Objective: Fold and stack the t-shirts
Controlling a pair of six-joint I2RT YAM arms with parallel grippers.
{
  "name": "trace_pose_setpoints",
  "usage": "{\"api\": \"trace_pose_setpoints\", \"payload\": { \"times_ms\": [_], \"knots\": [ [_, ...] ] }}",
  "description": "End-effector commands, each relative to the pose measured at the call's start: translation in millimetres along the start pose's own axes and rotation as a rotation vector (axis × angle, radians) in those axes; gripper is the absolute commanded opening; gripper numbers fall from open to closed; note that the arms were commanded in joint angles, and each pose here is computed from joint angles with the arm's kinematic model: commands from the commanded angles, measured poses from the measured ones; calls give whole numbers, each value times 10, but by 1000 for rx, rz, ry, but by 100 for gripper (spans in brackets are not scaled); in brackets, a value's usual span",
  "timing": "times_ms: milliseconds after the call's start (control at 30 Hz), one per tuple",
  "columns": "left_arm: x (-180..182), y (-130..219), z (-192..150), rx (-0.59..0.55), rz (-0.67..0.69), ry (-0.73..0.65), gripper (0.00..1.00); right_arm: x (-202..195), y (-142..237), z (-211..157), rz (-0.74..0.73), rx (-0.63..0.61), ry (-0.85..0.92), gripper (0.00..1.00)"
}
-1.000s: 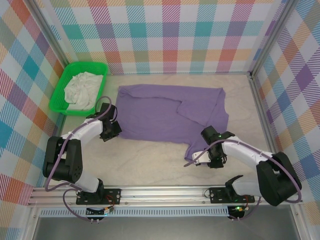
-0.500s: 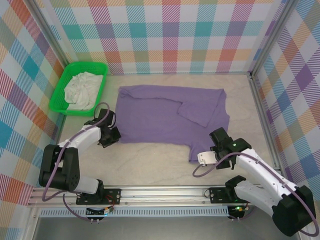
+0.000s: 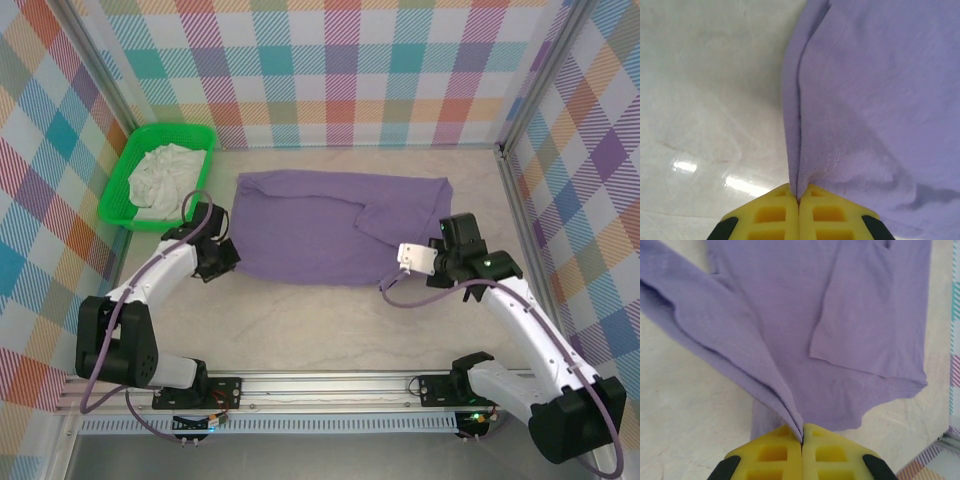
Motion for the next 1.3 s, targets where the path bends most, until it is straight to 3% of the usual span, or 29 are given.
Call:
{"api": "trace_pose_setpoints", "payload": {
  "times_ms": [0,500,767,1267],
  "knots": [
    [-49,43,139,-2,23,7,0,-271,14,57,-58,-60,-71,0],
    [-256,-72,525,-19,45,54,0,-1051,-417,-121,-32,11,-87,0],
    [-398,-229,770,-19,65,72,0,-1365,-831,-242,-13,68,-112,0],
    [-456,-660,908,15,151,77,0,-1594,-1451,-385,13,169,-199,0]
  ]
}}
Point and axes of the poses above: each hand's point on the last joint's axis, 136 mm out from that joint toward the fingers, its own y axis back along the fingers, its own x axis along the line the jaws close on, z = x × y, the point moved 7 cm from there along y, back along the fingers, and after that the axes turned 8 degrees about y, right-handed, at the moved point
